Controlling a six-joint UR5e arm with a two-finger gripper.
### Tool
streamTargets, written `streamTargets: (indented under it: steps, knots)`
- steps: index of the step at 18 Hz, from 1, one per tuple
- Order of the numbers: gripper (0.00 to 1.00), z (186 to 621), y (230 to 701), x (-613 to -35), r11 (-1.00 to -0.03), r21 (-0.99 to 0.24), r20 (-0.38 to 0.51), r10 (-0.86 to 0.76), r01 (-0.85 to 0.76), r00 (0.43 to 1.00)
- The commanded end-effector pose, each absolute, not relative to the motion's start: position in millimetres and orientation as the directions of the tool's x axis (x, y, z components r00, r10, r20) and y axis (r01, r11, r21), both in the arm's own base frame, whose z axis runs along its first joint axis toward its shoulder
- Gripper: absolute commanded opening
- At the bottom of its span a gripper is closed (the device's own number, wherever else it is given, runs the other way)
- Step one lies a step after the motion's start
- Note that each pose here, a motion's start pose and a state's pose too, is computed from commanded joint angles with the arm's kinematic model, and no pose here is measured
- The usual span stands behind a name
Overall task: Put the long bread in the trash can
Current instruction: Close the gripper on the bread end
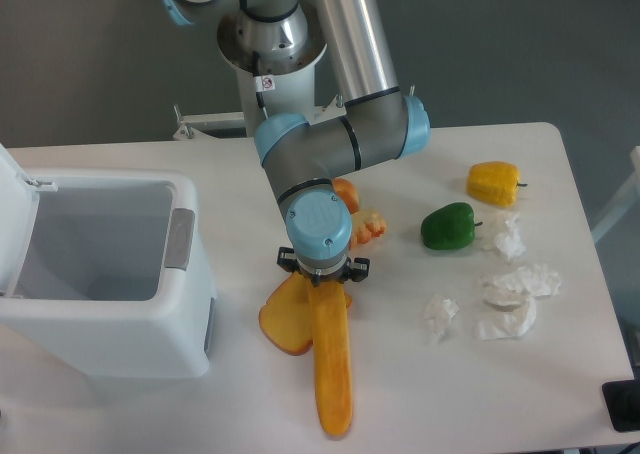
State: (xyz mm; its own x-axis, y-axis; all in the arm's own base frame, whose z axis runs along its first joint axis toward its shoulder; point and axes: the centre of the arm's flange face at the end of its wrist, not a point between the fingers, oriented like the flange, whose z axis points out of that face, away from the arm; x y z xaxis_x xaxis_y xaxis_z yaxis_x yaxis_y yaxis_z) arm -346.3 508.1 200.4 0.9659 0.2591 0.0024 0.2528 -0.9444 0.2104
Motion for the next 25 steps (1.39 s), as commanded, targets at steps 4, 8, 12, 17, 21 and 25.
streamTargets:
  steps: [4, 8, 12, 17, 21, 25]
  knots:
    - [0.08, 204.3, 502.9, -347.3, -0.952, 0.222, 0.022, 0.223, 0.213, 0.975]
    - [0.01, 217.5, 499.6, -351.5, -0.953, 0.207, 0.014, 0.231, 0.223, 0.973]
    - [0.01, 268.3, 509.6, -360.4, -0.961, 0.231, 0.039, 0.166, 0.153, 0.985]
    - [0.01, 341.2, 513.4, -367.4, -0.979, 0.151, -0.007, 0.134, 0.134, 0.991]
    - [0.01, 395.0, 508.2, -368.0, -0.994, 0.08, -0.058, 0.069, 0.073, 0.996]
    - [0.01, 436.7, 500.3, -363.7, -0.998, 0.007, -0.09, 0.057, 0.057, 0.994]
